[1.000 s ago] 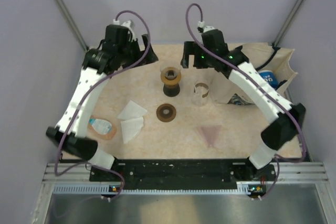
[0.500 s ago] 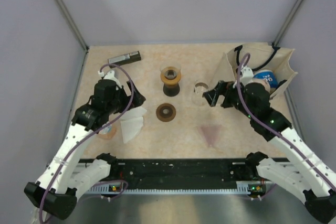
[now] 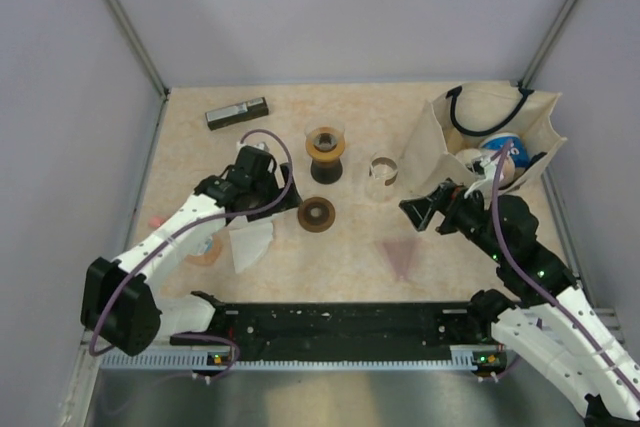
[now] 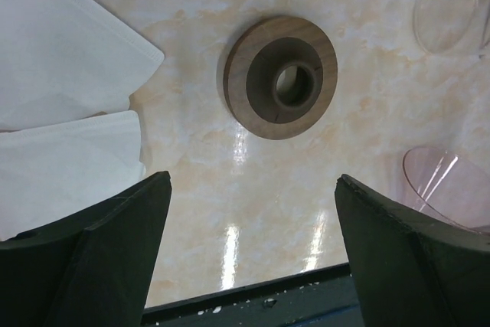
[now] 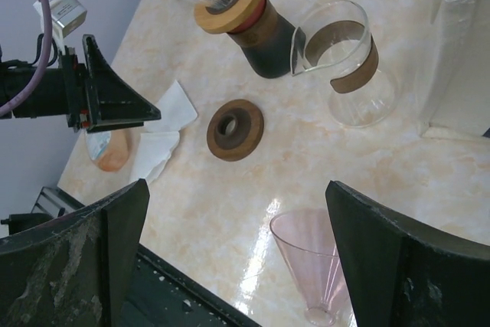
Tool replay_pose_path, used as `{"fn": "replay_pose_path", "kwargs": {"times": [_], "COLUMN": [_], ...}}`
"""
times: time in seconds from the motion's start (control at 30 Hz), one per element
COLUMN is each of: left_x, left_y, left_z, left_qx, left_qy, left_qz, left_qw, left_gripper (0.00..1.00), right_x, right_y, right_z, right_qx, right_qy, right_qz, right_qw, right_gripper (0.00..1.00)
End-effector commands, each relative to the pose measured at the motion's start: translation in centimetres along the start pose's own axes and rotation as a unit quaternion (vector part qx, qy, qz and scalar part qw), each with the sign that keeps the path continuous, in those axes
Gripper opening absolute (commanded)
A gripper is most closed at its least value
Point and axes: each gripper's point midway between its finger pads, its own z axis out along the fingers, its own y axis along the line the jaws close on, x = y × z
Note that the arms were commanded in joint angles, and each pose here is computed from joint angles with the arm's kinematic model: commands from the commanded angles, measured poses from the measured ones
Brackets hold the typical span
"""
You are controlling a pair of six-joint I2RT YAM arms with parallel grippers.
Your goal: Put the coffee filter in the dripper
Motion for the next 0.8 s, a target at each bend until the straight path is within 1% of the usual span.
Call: {"fn": "replay_pose_path", "kwargs": {"times": [0.0,0.07,0.17,0.23,0.47,0.57,0.67,0.77], "left_x": [-2.2,-2.1,-1.6,-1.0,2.8,4.8,5.9,6.1], "left_y": [-1.9,-0.7,2.4,4.1,8.0,9.2,9.3,9.1], "left_z": [0.7,1.1,0.7,0.3,0.0,0.5,1.3,2.2], "left_qx": [-0.003,-0.037,-0.109,-0.143,-0.196,-0.202,-0.189,-0.182], "left_qy": [-0.027,-0.024,-0.027,-0.03,0.013,0.038,0.055,0.061], "left_qz": [0.005,0.003,-0.001,-0.002,-0.003,-0.001,0.002,0.004], "left_qw": [1.0,0.999,0.994,0.989,0.98,0.979,0.98,0.981], "left_gripper": [0.92,0.92,0.92,0.93,0.93,0.93,0.94,0.93], "right_x": [0.5,0.6,1.0,1.3,1.7,1.8,1.8,1.8], "right_y": [-0.5,-0.7,-1.1,-1.4,-1.8,-1.9,-2.0,-1.9], "right_z": [0.0,0.0,-0.1,-0.1,0.0,0.1,0.1,0.2], "right_qx": [0.013,0.017,0.025,0.03,0.035,0.035,0.037,0.036], "right_qy": [0.011,0.013,0.018,0.022,0.026,0.027,0.028,0.03], "right_qz": [0.01,0.009,0.006,0.004,0.0,-0.005,-0.008,-0.01], "right_qw": [1.0,1.0,1.0,0.999,0.999,0.999,0.999,0.999], "right_gripper": [0.99,0.99,0.99,0.99,0.99,0.99,0.99,0.99]}}
